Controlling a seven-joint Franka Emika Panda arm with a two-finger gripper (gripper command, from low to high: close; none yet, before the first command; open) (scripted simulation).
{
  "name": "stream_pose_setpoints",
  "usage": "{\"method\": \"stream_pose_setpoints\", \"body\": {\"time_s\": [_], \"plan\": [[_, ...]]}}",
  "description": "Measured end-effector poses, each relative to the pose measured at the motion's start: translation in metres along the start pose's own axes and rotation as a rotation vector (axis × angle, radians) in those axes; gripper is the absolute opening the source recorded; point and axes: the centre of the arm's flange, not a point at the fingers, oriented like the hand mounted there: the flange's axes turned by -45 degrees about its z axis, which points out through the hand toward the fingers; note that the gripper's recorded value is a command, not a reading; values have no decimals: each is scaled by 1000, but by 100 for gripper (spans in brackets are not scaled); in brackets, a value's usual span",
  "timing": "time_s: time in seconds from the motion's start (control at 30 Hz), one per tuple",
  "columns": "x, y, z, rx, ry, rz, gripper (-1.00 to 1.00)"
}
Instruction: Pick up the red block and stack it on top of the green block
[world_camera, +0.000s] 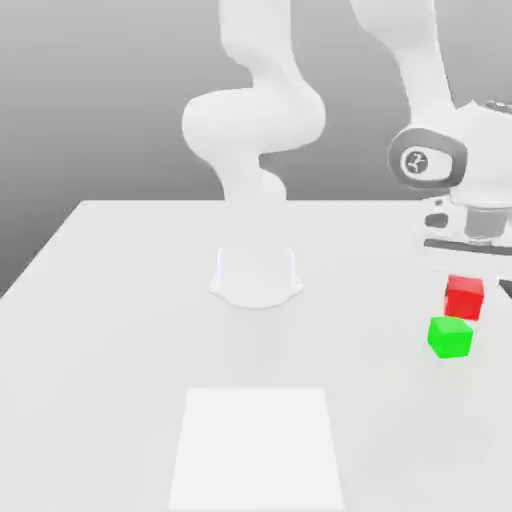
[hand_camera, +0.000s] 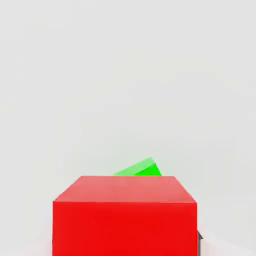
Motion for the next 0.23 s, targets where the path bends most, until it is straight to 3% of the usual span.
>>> {"method": "stream_pose_setpoints", "body": {"time_s": [0.23], "plan": [[-2, 3, 21, -7, -13, 3, -100]]}}
